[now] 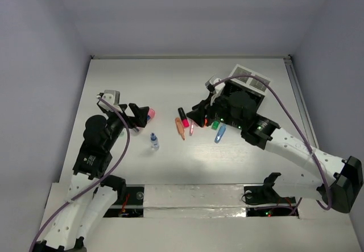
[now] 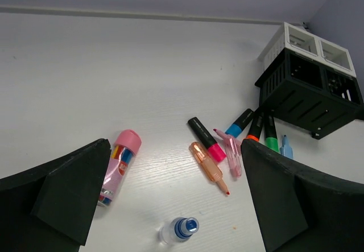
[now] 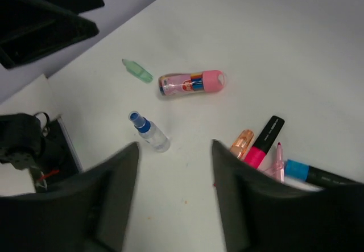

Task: Sort the stationery into containers
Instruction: Pick up the stationery from the center of the board.

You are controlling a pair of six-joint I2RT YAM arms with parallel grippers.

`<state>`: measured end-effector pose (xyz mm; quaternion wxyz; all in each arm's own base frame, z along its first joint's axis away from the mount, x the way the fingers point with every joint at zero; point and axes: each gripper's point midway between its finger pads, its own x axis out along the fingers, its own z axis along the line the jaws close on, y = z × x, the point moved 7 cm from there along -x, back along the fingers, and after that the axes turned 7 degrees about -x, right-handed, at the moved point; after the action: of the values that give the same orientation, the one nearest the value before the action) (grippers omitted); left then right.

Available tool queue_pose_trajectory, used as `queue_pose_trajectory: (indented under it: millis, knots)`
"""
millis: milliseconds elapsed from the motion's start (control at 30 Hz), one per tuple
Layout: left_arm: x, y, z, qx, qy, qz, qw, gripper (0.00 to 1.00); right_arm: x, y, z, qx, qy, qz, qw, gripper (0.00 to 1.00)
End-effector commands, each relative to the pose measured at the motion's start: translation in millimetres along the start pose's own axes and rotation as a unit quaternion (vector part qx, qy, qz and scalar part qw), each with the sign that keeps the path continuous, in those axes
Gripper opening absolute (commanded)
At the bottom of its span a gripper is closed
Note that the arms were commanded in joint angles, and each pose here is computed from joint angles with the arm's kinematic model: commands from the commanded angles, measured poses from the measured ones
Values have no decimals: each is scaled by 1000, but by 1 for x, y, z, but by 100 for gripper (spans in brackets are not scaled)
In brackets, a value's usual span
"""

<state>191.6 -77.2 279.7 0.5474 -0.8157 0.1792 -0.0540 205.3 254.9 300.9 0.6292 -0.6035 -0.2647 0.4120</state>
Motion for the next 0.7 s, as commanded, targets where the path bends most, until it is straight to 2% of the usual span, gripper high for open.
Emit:
queue_pose_trajectory:
  millis: [0, 33, 67, 133, 200, 267, 300, 333, 367, 400, 433, 667]
  knots:
    - [-11, -29, -7, 5, 4, -59, 998, 99, 12, 8, 14, -24, 4, 5, 1000, 44]
    - [-13, -30, -6, 5, -2, -66, 998, 99, 18, 12, 16, -25, 7, 10, 1000, 24]
    - [-15, -31, -6, 5, -4, -70, 998, 99, 22, 15, 17, -28, 15, 12, 999, 16]
    - [-17, -34, -6, 6, -5, -78, 997, 99, 29, 20, 26, -35, 7, 18, 999, 4]
    - [-18, -35, -5, 5, -11, -84, 996, 99, 38, 27, 30, -44, 8, 26, 999, 5]
    - [-18, -37, -1, 4, -26, -88, 996, 99, 45, 29, 36, -53, 0, 25, 998, 31]
    - [-19, -37, -1, 4, -27, -90, 996, 99, 50, 34, 43, -56, -15, 32, 998, 51]
    - [-19, -37, -1, 3, -29, -90, 996, 99, 53, 36, 47, -58, -24, 34, 997, 83]
    - [-20, -37, -1, 2, -28, -91, 995, 99, 55, 39, 53, -68, -33, 41, 996, 93]
    - [-21, -39, 2, 1, -39, -97, 995, 99, 62, 47, 52, -71, -30, 54, 996, 99]
    - [-24, -42, 4, -2, -54, -108, 993, 99, 66, 50, 56, -75, -35, 59, 995, 100]
    - [-30, -45, 9, -8, -79, -127, 989, 99, 102, 71, 57, -74, -48, 99, 991, 99]
